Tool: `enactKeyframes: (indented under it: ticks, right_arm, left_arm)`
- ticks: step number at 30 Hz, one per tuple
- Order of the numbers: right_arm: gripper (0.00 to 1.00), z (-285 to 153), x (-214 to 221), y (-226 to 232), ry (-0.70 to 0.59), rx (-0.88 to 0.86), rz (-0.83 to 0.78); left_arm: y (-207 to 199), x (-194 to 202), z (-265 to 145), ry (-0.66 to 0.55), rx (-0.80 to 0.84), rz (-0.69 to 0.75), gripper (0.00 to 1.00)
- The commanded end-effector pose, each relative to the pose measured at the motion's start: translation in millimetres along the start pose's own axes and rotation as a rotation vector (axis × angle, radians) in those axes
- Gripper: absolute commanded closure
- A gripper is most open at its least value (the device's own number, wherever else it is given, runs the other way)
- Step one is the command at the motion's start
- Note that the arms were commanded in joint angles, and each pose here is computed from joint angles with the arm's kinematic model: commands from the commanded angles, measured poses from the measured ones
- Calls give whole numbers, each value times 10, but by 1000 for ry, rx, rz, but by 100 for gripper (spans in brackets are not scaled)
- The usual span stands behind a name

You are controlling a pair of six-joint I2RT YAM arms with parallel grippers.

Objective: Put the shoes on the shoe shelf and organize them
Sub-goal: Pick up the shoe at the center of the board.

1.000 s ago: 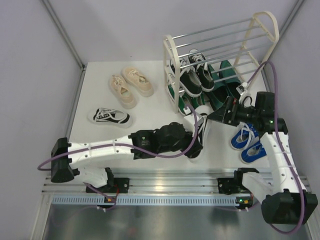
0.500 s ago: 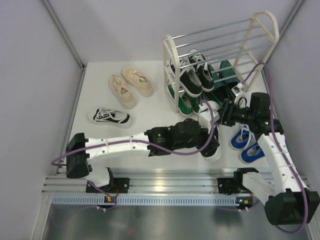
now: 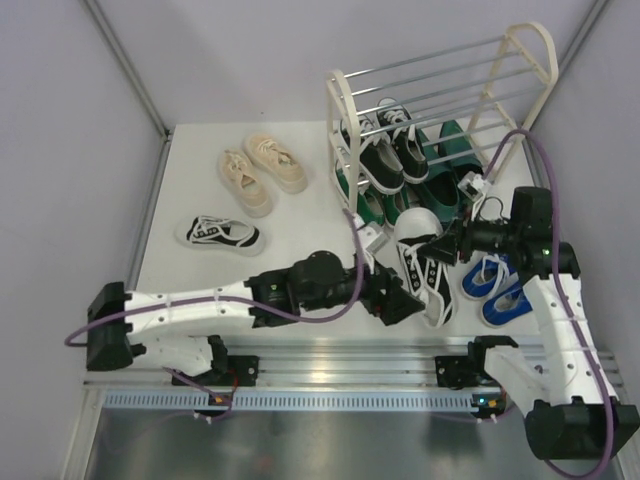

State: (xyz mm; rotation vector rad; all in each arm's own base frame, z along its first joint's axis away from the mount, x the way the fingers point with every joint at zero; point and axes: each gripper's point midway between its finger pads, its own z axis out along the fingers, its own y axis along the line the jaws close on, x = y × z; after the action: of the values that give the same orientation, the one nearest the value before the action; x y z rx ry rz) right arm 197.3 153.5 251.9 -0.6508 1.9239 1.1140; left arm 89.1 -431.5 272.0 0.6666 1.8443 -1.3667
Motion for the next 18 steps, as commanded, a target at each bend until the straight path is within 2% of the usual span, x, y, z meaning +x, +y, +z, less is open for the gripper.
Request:
enactKeyframes:
  ticks: [1, 4, 5, 6, 9, 13, 18]
  right_arm:
    - [100, -82, -40, 349, 6, -191, -188]
    - [100, -76, 69, 325, 50, -217, -235]
    - [100, -57, 110, 324, 70, -226, -241]
    - [100, -39, 144, 330, 89, -232, -249]
    - [100, 27, 268, 429, 145, -293, -307]
    - [100, 77, 355, 663, 178, -400, -402]
    - [100, 78, 485, 787, 219, -486, -429]
  left_arm:
    - [76, -471, -392, -183, -55, 50, 10]
    - [229, -484, -665, -219, -100, 82, 6]
    - [339, -358, -703, -202, -112, 92, 6]
    - [332, -480, -809, -253, -96, 95, 5]
    - [455, -488, -906, -300, -91, 130, 5]
    - [510, -454, -879, -319, -63, 178, 5]
    - [402, -385, -785, -313, 49, 254, 5]
